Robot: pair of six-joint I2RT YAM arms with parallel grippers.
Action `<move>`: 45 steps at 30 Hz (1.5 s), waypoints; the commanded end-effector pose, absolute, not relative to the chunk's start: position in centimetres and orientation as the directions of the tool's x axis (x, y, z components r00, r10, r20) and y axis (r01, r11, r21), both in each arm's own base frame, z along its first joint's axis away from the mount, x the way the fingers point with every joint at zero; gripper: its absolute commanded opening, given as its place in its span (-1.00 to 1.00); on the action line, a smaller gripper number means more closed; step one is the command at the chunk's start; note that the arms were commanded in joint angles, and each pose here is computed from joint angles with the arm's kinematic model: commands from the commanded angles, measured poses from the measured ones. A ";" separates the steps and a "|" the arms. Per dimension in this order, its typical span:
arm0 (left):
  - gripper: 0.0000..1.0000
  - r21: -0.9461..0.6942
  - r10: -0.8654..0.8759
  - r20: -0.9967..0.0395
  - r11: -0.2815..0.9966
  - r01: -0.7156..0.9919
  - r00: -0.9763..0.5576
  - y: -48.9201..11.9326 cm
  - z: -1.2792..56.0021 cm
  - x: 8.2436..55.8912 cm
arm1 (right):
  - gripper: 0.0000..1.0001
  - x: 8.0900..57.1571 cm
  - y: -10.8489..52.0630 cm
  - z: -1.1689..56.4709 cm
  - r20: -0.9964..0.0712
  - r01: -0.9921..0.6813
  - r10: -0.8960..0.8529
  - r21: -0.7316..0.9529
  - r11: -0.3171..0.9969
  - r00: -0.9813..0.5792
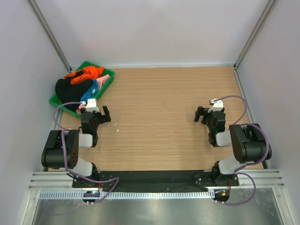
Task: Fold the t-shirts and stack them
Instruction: Grab the tshirt from the pile
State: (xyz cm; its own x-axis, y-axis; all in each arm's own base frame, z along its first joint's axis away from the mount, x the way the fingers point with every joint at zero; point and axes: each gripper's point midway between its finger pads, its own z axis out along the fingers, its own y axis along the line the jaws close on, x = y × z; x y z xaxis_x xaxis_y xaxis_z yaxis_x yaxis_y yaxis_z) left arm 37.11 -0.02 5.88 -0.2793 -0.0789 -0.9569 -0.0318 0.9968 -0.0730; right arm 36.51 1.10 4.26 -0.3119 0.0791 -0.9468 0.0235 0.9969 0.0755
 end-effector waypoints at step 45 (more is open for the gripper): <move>0.74 -0.299 -0.604 -0.649 0.762 -0.575 -0.463 12.2 13.1 51.6 | 0.79 37.8 10.5 20.7 -0.724 -0.120 0.312 0.478 0.870 -0.616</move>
